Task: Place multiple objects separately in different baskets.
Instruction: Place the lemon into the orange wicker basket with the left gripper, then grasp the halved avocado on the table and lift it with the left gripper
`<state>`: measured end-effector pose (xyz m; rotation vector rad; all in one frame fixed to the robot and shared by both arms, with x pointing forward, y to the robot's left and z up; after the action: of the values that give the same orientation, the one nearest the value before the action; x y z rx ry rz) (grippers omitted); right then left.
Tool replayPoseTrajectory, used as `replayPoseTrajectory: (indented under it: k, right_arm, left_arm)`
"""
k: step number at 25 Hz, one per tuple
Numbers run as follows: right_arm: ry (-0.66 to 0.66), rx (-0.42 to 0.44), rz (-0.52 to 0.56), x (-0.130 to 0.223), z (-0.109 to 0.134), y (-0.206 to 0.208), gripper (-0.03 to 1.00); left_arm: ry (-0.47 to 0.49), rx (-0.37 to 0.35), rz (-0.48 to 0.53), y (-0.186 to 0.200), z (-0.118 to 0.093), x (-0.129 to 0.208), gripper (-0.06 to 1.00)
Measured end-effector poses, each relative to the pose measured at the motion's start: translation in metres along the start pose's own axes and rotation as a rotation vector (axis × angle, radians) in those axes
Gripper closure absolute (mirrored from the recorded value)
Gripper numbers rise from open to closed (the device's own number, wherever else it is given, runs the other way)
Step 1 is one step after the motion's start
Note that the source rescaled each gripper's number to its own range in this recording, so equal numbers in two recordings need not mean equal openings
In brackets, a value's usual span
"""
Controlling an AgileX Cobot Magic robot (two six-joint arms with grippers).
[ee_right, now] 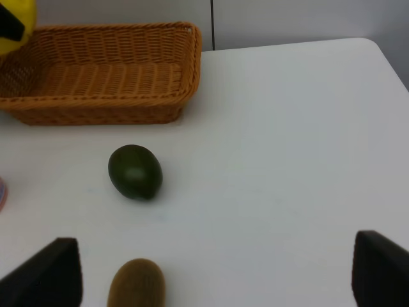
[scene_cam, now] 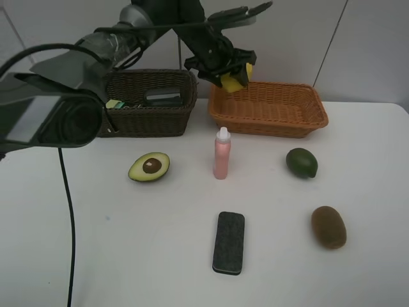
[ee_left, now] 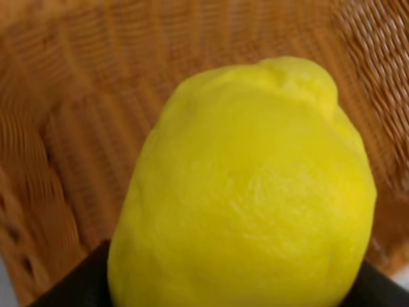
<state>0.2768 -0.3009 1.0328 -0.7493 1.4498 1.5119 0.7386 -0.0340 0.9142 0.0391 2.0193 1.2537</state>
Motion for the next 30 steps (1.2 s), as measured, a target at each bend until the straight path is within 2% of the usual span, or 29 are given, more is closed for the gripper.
replayPoseTrajectory:
  k: [1,2,4,5,8,12,17,21,26,28,30]
  right_arm:
    - [0.0,0.0,0.0,0.0,0.0,0.0,-0.03]
    - [0.0,0.0,0.0,0.0,0.0,0.0,-0.03]
    - [0.0,0.0,0.0,0.0,0.0,0.0,-0.03]
    - [0.0,0.0,0.0,0.0,0.0,0.0,-0.03]
    - [0.0,0.0,0.0,0.0,0.0,0.0,-0.03]
    - [0.0,0.0,0.0,0.0,0.0,0.0,-0.03]
    - [0.0,0.0,0.0,0.0,0.0,0.0,-0.03]
    - [0.0,0.0,0.0,0.0,0.0,0.0,-0.03]
    - [0.0,0.0,0.0,0.0,0.0,0.0,-0.03]
    - [0.0,0.0,0.0,0.0,0.0,0.0,-0.03]
    - [0.0,0.0,0.0,0.0,0.0,0.0,-0.03]
  left_arm:
    - [-0.001,-0.003,-0.021,-0.007,0.003,0.0,0.44]
    - [-0.006,-0.007,-0.031,-0.013,0.005,0.001,0.4]
    - [-0.016,-0.013,-0.049,-0.019,0.008,0.001,0.14]
    - [-0.02,-0.017,-0.057,-0.02,0.008,0.001,0.05]
    - [-0.026,-0.021,-0.066,-0.019,0.009,-0.001,-0.03]
    - [-0.048,-0.024,-0.031,-0.006,0.005,-0.002,-0.04]
    - [-0.075,-0.012,0.073,0.042,-0.01,-0.005,-0.04]
    - [-0.051,0.0,0.018,0.079,-0.024,-0.022,-0.04]
    - [-0.066,0.016,-0.084,0.137,-0.043,-0.046,-0.04]
    - [-0.069,0.02,-0.099,0.159,-0.05,-0.05,-0.04]
    - [-0.061,0.02,-0.069,0.173,-0.054,-0.045,-0.04]
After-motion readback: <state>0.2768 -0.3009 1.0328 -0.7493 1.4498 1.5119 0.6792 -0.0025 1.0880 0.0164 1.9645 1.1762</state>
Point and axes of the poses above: a point on each arm's last joint axis where the gripper is mounted, y pointing back along that axis away from the gripper, z along the wrist's bending axis when the last joint is at zero, x = y × z, the point moved 5 cm from there along -y, pointing out along that axis toward the gripper, and after that the axes turned 9 degrees about -y, right-handed, at the moved point
